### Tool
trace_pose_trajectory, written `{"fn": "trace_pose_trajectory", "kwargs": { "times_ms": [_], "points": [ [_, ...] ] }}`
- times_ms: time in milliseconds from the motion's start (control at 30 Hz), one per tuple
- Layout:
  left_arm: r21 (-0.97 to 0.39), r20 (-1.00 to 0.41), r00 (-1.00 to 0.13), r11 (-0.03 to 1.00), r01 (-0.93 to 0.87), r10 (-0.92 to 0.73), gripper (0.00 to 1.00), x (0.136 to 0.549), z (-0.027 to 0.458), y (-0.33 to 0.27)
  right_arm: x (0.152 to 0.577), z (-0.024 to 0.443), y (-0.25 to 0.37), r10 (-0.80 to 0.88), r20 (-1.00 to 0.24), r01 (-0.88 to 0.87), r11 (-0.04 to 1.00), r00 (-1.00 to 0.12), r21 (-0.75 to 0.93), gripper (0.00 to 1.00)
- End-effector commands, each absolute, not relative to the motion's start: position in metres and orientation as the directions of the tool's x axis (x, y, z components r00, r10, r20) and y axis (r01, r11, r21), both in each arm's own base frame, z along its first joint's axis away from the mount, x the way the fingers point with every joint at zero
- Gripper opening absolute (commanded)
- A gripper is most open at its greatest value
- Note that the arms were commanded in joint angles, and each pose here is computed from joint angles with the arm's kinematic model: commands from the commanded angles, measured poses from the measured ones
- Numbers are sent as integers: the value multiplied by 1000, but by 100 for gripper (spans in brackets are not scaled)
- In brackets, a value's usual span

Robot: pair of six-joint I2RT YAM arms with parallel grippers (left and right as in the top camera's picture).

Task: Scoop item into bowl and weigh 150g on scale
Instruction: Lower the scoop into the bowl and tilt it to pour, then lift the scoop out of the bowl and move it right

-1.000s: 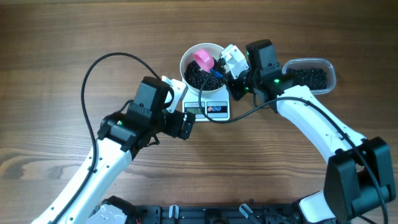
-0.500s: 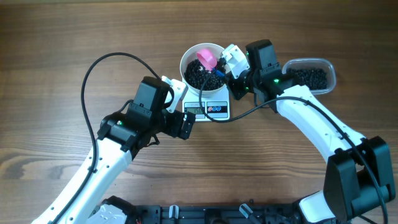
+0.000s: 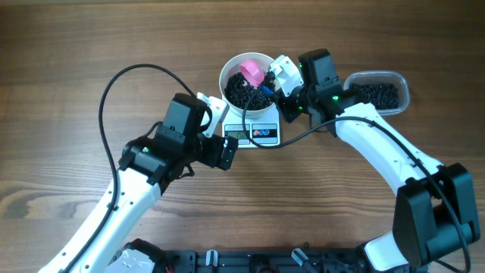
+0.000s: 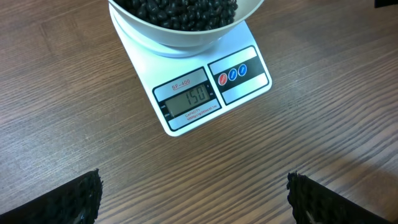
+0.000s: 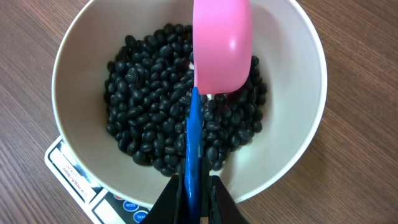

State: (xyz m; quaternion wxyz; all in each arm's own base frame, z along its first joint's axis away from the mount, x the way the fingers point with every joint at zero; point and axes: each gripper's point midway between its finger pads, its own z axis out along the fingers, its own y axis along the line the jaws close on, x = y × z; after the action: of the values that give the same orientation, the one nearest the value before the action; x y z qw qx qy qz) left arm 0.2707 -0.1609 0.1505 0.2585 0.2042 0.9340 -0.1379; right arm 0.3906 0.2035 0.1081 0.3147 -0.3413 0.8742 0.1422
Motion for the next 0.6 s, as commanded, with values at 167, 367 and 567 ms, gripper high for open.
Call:
{"fn": "trace_pose_trajectory", "kwargs": {
  "times_ms": [167, 367, 567],
  "points": [
    [-149, -554, -774, 878, 455, 307, 100, 274, 157, -163, 391, 103, 204, -518, -640, -692, 721, -567, 30, 4],
    [-149, -553, -774, 878, 455, 307, 100, 274, 157, -163, 391, 122, 204, -507, -672, -693, 721, -539, 12, 4],
    [-149, -553, -774, 878, 454, 307, 100, 274, 157, -163, 390, 148, 204, -491, -713, -693, 721, -501, -10, 4]
  ]
}}
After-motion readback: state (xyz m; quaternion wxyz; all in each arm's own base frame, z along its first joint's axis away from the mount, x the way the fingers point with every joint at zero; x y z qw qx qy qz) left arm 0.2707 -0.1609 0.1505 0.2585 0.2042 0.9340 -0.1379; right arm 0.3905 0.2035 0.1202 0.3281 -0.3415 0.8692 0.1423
